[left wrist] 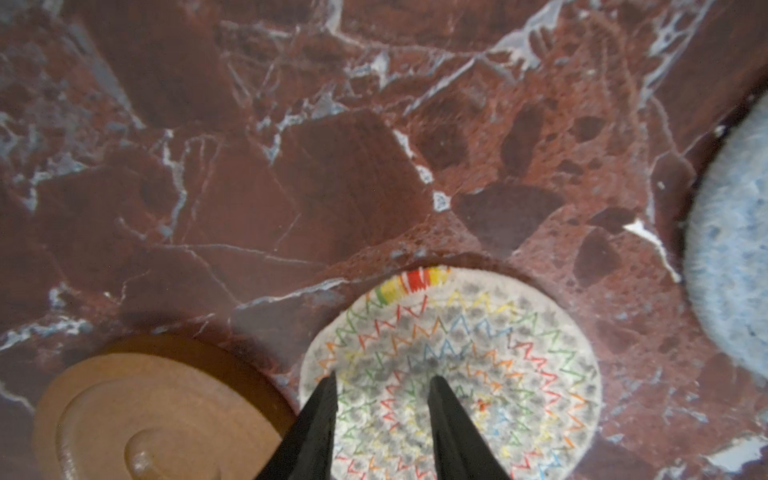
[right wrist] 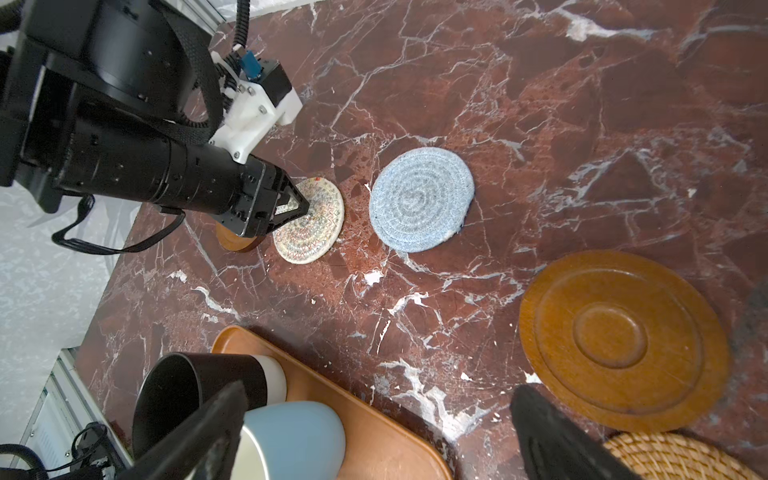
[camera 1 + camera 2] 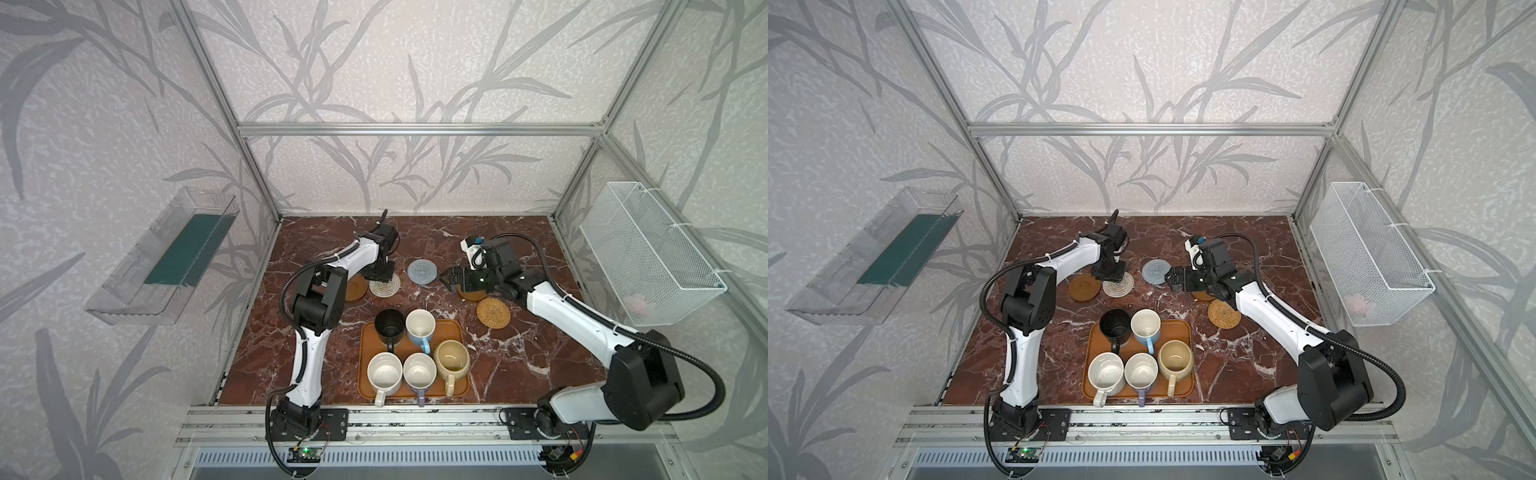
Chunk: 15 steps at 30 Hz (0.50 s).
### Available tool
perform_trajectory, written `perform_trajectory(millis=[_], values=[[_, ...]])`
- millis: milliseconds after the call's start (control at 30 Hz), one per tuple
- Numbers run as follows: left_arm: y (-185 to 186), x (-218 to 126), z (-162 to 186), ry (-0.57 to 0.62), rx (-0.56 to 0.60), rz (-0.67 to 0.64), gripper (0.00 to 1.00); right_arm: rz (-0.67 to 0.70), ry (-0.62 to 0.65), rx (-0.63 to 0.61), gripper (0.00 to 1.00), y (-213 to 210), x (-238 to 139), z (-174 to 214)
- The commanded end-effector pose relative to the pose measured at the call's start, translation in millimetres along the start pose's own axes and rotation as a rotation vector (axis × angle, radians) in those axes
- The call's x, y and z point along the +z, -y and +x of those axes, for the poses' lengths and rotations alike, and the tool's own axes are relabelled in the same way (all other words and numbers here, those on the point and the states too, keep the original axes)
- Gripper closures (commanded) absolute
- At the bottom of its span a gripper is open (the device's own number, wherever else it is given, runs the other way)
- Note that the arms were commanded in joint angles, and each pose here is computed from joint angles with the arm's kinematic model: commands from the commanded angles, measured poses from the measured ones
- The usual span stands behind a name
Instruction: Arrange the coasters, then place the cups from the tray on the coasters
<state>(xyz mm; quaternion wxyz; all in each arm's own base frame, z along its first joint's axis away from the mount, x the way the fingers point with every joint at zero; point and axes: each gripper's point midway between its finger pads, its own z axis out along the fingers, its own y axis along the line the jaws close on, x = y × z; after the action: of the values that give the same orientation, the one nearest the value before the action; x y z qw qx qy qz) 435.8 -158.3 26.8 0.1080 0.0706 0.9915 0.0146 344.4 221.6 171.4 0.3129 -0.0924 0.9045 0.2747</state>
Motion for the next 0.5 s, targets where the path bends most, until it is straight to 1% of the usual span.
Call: perform_trajectory(millis=[0,167,300,433,467], values=[[-1,-21,2,0.014,-0.032,0.03,0.6,-0.023,-0.002,-0.005,0.02,-7,2,-3],[-4,-45,-6,0.068,-0.071,0.035,0.52,-0.021,-0.002,-0.013,0.01,-9,1,-8],[-6,-68,-13,0.122,-0.107,0.059,0.45,-0.027,-0.025,-0.028,0.01,-11,2,-9],[-3,-101,-16,0.211,-0.163,0.128,0.38,-0.022,-0.049,-0.054,0.01,-12,5,-12],[-1,-111,-15,0.238,-0.173,0.153,0.34,-0.02,-0.053,-0.061,0.01,-12,7,-14]])
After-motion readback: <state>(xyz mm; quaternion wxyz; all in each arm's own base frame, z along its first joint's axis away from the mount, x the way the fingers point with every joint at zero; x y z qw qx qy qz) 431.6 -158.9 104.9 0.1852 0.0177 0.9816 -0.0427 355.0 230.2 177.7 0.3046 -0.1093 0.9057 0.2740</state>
